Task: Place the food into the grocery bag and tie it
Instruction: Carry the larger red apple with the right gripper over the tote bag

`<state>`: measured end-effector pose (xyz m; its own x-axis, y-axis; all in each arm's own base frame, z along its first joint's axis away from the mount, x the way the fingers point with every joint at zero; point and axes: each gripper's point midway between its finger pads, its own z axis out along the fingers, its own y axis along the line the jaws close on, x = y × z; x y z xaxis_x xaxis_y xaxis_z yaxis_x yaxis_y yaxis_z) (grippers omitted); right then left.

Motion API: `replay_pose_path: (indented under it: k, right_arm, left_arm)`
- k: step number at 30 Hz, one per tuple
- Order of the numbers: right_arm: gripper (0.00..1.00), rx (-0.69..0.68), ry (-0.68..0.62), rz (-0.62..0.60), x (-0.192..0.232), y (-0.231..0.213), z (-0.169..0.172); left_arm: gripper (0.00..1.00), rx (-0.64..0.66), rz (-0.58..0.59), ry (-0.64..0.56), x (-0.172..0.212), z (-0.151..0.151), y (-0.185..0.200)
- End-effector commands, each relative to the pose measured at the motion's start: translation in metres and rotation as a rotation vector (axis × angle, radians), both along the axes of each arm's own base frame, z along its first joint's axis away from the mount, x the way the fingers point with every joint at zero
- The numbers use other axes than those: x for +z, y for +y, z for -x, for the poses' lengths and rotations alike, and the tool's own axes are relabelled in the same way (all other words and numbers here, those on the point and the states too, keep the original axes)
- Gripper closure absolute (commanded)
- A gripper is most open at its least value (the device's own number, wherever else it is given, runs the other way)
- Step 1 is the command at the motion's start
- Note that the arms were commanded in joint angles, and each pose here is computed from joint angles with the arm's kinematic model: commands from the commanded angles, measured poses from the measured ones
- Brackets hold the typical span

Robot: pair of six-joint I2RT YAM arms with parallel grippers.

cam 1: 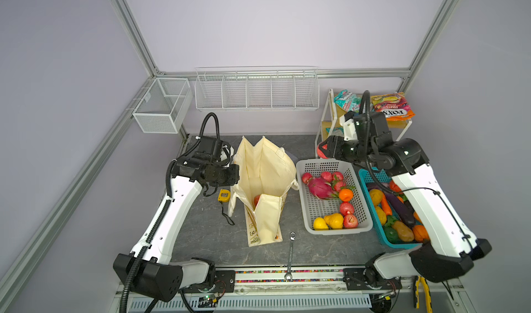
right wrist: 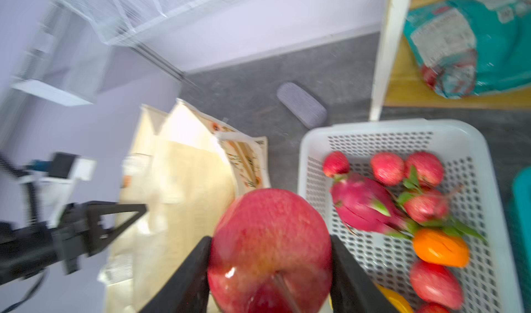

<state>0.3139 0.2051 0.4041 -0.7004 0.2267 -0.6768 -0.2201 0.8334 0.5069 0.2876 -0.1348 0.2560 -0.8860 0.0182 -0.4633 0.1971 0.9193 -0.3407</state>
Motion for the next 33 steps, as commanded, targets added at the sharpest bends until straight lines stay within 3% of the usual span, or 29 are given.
replay_pose_path:
  k: [1,5,11,16,23,33]
  right_arm:
    - [0.48,0.065,-0.123,-0.177,0.037,0.045,-0.010]
    - [0.49,0.150,-0.127,-0.150,0.032,0.088,-0.011]
    - [0.52,0.266,-0.016,-0.017,-0.016,0.138,-0.010]
    - [0.53,0.325,0.079,0.196,-0.061,0.153,-0.005]
    - [0.52,0.447,0.131,0.401,-0.109,0.177,0.004]
    - [0.52,0.516,0.255,0.529,-0.168,0.184,0.009]
  left_arm:
    - [1.00,-0.031,0.018,-0.045,0.015,-0.006,-0.006]
    - [1.00,-0.038,0.024,-0.038,0.015,-0.005,-0.008]
    - [1.00,-0.033,0.033,-0.035,0.017,-0.006,-0.009]
    - [1.00,-0.023,0.040,-0.035,0.017,-0.006,-0.009]
    - [1.00,-0.019,0.043,-0.033,0.017,-0.005,-0.009]
    - [1.00,-0.016,0.092,-0.047,0.025,-0.010,-0.016]
